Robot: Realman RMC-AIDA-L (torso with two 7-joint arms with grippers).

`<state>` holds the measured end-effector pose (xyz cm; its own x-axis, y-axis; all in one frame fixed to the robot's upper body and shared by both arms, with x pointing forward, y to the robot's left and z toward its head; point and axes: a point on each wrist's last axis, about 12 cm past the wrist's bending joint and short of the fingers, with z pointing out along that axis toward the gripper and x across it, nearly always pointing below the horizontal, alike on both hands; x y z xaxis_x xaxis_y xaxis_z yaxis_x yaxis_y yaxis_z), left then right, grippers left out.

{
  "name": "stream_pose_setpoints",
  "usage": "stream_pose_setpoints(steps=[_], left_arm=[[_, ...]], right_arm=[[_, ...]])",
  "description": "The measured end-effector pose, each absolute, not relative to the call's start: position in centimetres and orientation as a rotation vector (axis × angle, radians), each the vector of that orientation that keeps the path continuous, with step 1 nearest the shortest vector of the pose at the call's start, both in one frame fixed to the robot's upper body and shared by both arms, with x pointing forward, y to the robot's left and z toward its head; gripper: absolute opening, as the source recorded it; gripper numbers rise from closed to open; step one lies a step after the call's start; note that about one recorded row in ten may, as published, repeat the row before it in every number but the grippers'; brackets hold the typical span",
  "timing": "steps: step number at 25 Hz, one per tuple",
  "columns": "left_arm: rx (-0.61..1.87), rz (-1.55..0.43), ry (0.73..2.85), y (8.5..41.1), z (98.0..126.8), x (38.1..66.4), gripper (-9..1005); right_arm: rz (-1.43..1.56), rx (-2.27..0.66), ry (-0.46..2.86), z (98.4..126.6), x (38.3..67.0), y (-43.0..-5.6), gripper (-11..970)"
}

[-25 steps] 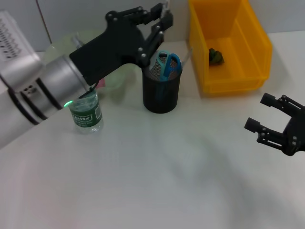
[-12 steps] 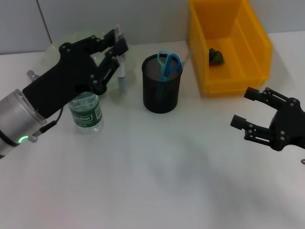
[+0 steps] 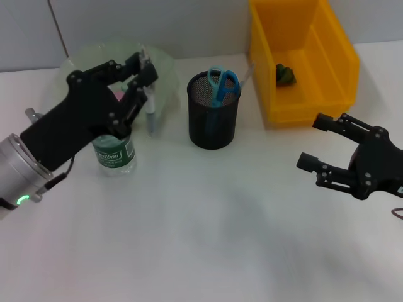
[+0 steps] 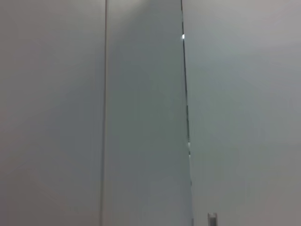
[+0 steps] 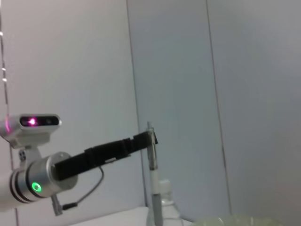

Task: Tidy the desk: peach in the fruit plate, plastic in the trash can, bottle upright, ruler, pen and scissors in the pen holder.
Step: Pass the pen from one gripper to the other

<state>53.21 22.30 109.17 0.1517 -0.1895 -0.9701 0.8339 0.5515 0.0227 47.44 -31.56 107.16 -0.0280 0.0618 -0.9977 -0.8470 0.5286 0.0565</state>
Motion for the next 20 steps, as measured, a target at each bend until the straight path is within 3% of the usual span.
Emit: stream_pose_setpoints(steps=[5, 11, 20], left_arm=[[0.684, -0.838, 1.194, 21.8, 109.0, 52.8, 202], [0.784, -0.938, 1.193, 19.1, 107.9, 51.1, 202], [0.828, -0.946, 1.187, 18.5, 107.6, 50.7, 201]], right_arm=[[0.901, -0.824, 1.39, 107.3, 48.1, -29.8, 807], [0.907, -0.875, 1.36, 106.7, 49.4, -27.4, 807], [0.917, -0.89, 1.347, 106.5, 50.7, -25.3, 806]])
